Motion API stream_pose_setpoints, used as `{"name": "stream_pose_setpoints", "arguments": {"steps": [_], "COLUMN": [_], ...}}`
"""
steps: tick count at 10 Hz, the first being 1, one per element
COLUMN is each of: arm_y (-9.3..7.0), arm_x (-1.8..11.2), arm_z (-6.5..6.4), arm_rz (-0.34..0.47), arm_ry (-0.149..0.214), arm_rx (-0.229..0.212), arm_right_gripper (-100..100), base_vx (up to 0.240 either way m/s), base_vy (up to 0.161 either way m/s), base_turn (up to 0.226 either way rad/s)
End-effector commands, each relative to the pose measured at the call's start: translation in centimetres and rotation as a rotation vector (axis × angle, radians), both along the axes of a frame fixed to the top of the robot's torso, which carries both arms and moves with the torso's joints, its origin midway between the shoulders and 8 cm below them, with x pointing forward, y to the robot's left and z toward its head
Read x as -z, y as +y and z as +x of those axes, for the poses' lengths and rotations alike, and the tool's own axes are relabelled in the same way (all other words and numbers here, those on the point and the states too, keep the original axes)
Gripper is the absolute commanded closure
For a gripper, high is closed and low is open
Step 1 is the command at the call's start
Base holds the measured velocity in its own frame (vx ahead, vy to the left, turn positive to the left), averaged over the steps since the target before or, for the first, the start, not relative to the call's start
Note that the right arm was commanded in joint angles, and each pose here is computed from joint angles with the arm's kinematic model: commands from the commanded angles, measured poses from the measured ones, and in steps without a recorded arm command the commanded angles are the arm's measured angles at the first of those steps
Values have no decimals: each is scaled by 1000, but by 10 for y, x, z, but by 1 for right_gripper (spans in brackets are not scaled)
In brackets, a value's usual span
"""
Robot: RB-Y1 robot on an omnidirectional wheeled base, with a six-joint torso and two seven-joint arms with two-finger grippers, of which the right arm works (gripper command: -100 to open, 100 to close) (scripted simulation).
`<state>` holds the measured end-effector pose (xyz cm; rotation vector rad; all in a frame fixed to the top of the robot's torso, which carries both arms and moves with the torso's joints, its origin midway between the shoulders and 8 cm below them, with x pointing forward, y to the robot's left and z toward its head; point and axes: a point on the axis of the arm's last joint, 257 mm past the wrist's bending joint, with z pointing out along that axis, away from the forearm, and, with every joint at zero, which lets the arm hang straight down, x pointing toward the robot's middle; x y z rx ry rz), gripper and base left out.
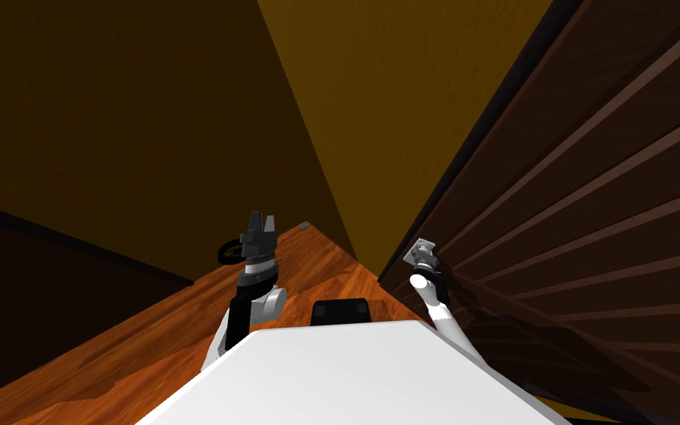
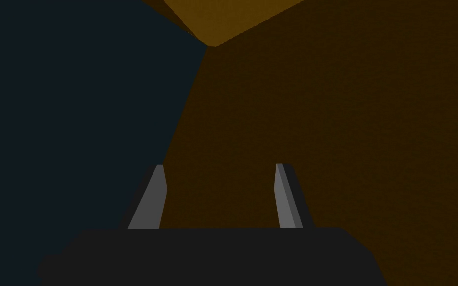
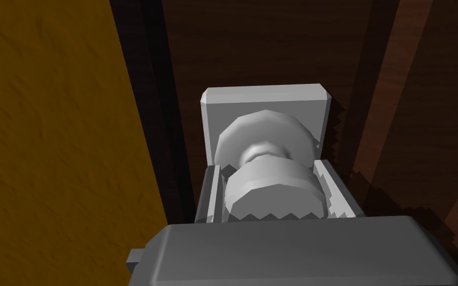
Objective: Pull the door open
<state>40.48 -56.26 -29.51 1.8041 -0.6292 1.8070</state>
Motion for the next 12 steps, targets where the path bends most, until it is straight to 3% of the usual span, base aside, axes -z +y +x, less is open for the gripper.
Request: {"name": "stream_pose_setpoints", "arguments": {"steps": [1,7,9,12], "arm_y": [11,56,58,74], "arm_x": [3,1,3,3], "arm_z": [7,31,31,35], "arm_rz": [7,27,28,30], "arm_ry": [2,-6,-3,-1], "arm_rx": [-30,-147,-151,-197], "arm_right_gripper": [100,100,100,100], "base_vx": [-239,-254,-186,-225], "base_vy": [-1,0,-2,-8], "base_turn": [79,74,54,99]}}
